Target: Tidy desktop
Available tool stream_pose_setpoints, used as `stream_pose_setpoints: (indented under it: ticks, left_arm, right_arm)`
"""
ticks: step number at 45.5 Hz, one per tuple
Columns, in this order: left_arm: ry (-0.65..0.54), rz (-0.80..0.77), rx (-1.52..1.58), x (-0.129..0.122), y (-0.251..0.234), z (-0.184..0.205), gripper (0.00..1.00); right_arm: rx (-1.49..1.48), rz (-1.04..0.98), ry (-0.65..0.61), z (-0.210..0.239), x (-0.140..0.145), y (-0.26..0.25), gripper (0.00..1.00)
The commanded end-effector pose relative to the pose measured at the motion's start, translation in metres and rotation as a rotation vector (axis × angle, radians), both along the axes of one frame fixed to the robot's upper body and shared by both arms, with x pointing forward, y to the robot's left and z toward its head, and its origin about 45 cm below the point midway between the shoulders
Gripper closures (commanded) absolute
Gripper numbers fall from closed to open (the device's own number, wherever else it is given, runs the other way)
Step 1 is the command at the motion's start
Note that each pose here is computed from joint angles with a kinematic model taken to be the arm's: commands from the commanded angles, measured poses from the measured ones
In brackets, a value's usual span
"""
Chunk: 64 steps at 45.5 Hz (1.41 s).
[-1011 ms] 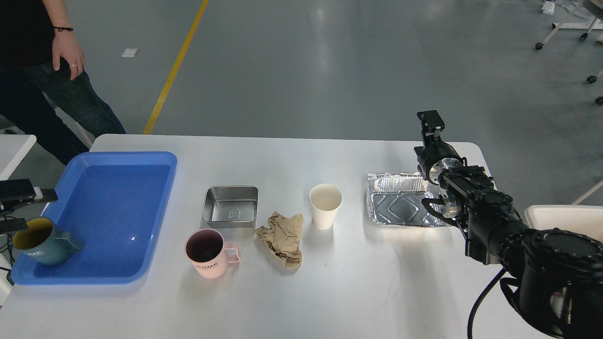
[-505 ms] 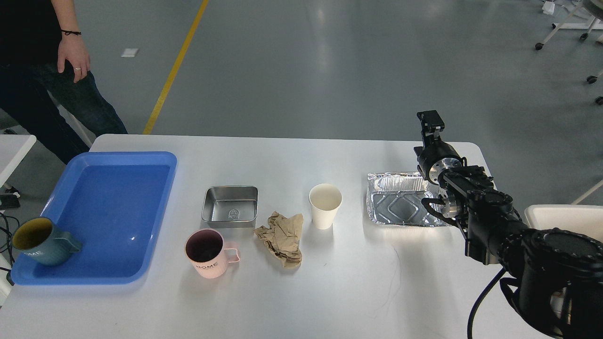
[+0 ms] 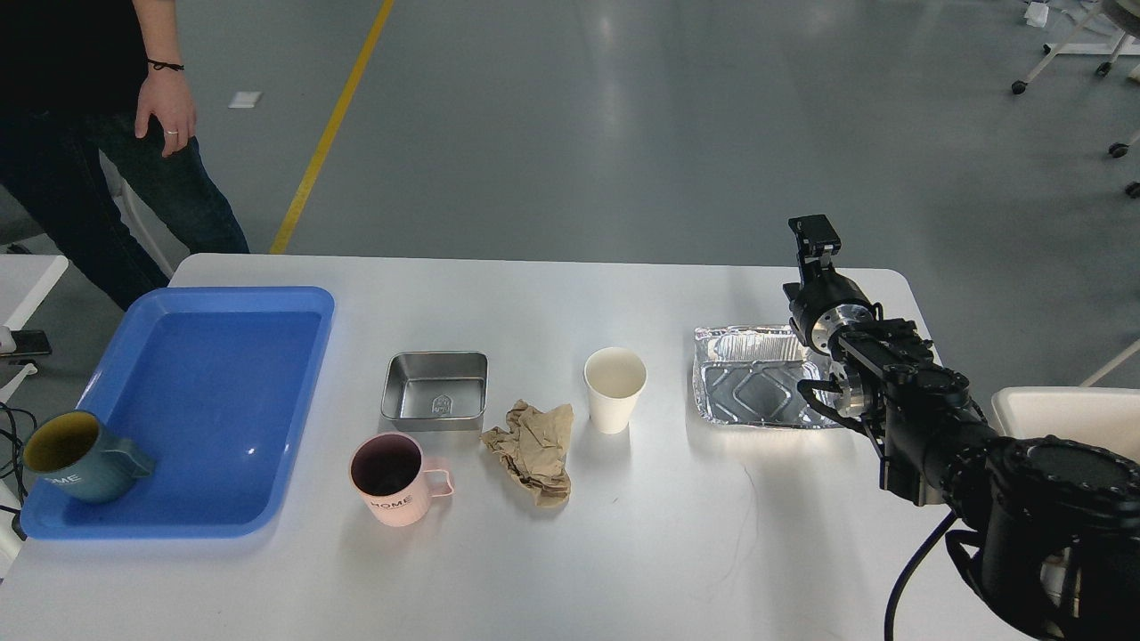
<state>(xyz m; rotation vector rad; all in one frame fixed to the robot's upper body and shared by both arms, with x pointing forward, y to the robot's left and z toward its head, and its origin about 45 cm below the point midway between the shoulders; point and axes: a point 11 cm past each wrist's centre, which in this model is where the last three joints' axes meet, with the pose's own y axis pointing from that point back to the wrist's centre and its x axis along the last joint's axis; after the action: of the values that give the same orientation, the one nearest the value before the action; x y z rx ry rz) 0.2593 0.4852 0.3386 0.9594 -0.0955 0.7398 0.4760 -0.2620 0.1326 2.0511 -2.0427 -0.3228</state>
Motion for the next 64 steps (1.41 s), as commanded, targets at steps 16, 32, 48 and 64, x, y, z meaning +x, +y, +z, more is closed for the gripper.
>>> stream_pose_setpoints:
  ticks: [16,32,48,64]
  left_arm:
    - [-0.016,0.017,-0.011,0.02,0.011,0.004,0.02]
    - [0.035,0.021,0.015,0.017,0.013,-0.002,0.02]
    - [0.118,0.022,0.066,0.011,0.014,-0.009,0.02]
    - [0.226,-0.104,0.143,0.053,-0.042,-0.057,0.02]
  right_arm:
    - [0.0,-0.001,0.003,-0.002,-0.001,0.0,0.0]
    - [-0.001,-0.002,0.003,-0.002,-0.001,-0.001,0.0]
    - [0.0,-0.001,0.005,-0.002,-0.002,-0.001,0.0]
    - [0.0,-0.003,0.012,-0.006,-0.004,-0.002,0.0]
